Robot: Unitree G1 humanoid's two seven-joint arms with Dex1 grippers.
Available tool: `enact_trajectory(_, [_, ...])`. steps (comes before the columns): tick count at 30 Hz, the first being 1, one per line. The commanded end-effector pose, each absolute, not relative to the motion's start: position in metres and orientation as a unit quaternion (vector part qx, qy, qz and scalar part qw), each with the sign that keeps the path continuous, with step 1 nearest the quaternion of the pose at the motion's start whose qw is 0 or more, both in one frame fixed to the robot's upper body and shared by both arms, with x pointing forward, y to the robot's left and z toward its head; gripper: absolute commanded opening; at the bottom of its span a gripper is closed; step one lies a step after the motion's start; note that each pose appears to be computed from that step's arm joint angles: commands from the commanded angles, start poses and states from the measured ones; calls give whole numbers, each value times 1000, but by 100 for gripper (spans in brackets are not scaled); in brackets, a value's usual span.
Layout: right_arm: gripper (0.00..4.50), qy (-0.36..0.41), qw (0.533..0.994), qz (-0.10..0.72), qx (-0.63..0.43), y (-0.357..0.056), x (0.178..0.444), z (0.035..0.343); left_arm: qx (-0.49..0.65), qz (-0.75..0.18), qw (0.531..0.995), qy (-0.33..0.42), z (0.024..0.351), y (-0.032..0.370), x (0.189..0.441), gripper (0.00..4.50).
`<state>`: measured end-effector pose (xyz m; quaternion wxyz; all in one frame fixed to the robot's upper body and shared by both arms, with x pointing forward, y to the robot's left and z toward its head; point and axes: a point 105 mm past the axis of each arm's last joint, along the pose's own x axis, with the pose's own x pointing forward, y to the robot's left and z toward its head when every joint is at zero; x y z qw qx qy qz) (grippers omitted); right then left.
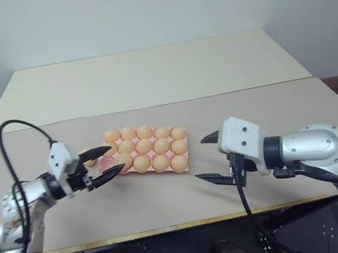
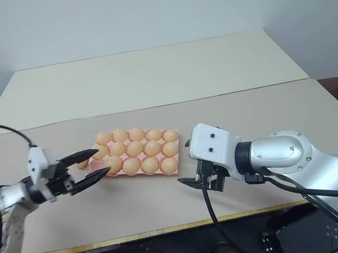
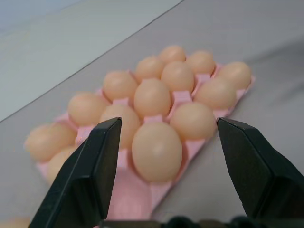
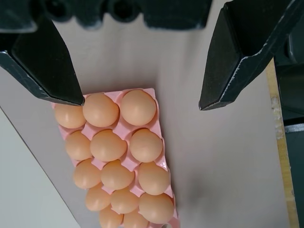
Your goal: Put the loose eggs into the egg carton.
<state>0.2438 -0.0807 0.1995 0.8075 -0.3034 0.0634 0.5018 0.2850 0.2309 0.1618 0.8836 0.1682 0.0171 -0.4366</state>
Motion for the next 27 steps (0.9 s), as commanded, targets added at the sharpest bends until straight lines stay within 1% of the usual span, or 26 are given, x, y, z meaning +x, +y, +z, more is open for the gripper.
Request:
enact_trajectory(1, [450, 36, 801, 512, -308, -79, 242, 212, 213, -396, 893, 22, 179, 253, 268, 346])
enact_trajectory(10, [450, 31, 779, 547, -306, -73, 243, 211, 243, -289, 922, 84, 183, 301, 217, 346])
enact_trajectory(14, [450, 30, 767, 565, -304, -70, 242, 210, 252, -249, 929, 109, 186, 315, 197, 346])
enact_trajectory(17, [450, 33, 757, 578, -302, -71, 243, 208, 257, -224, 933, 114, 193, 321, 182, 346])
enact_trajectory(23, [450, 34, 748, 586, -311, -74, 252, 207, 256, -198, 939, 113, 195, 321, 167, 346])
enact_trajectory(26, [450, 30, 742, 592, -312, -72, 254, 207, 236, -191, 946, 116, 194, 319, 161, 346])
enact_trajectory(27, [450, 29, 741, 594, -312, -71, 255, 206, 229, -190, 948, 115, 195, 319, 160, 363])
